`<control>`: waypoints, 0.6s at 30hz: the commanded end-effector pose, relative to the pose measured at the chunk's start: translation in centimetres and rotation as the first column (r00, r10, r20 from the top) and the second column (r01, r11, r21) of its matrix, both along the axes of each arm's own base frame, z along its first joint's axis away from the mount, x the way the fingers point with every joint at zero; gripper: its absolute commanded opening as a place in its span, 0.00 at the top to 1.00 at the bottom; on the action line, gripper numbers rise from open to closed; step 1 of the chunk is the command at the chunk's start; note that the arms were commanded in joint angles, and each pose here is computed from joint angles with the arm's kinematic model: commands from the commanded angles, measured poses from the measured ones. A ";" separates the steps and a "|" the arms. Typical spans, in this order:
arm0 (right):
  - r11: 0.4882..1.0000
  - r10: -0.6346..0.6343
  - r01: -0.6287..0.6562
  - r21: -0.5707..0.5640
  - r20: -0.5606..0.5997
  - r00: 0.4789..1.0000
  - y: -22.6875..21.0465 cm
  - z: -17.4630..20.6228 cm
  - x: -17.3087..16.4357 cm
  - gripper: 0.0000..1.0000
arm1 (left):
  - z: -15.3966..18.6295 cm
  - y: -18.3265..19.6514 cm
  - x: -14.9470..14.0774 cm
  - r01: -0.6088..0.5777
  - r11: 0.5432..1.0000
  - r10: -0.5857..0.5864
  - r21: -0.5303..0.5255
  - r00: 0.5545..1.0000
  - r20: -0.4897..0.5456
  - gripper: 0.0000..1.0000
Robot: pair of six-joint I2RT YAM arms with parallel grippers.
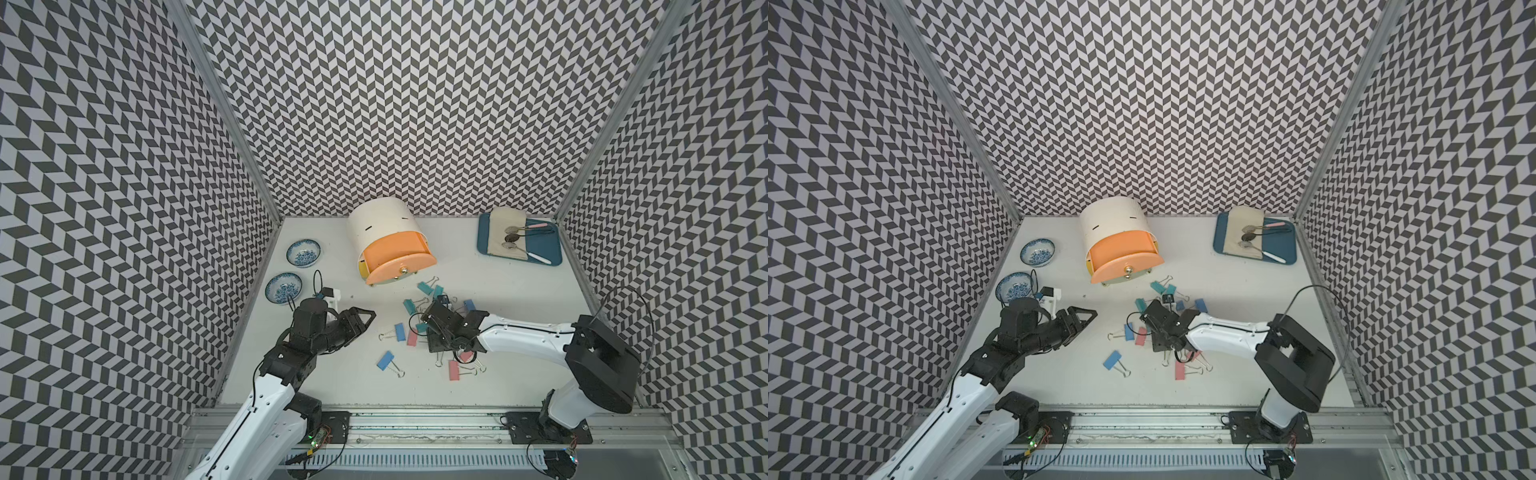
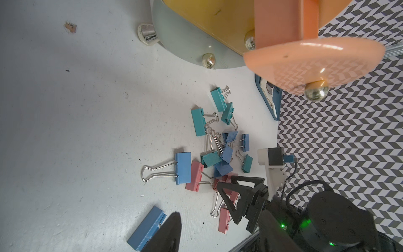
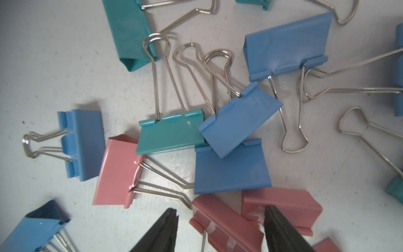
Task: Put the binder clips in the drawer according to color
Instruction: Pick up the binder clip at the center of the board.
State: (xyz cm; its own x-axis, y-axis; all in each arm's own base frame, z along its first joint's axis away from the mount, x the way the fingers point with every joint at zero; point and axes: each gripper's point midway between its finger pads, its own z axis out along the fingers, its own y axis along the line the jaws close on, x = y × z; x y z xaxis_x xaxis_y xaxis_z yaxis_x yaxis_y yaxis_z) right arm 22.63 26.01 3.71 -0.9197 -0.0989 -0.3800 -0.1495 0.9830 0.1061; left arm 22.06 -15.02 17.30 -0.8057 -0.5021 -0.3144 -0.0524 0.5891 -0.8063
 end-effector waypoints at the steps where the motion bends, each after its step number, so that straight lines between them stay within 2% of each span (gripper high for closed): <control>1: 1.000 -0.007 0.007 -0.003 0.018 1.000 0.4 0.0 0.7 0.36 | -0.3 -0.2 -0.2 0.018 1.000 -0.018 -0.002 1.000 0.005 0.39; 10: 0.999 0.001 -0.001 -0.044 0.003 1.000 -0.3 -1.4 0.3 0.39 | -0.6 -0.2 -0.3 0.013 1.000 -0.013 -0.006 1.000 -0.001 0.39; 18: 0.999 0.016 -0.015 -0.034 0.009 1.000 -0.1 -1.4 0.3 0.48 | -0.6 -0.1 -0.4 0.005 1.000 -0.005 -0.013 1.000 -0.001 0.39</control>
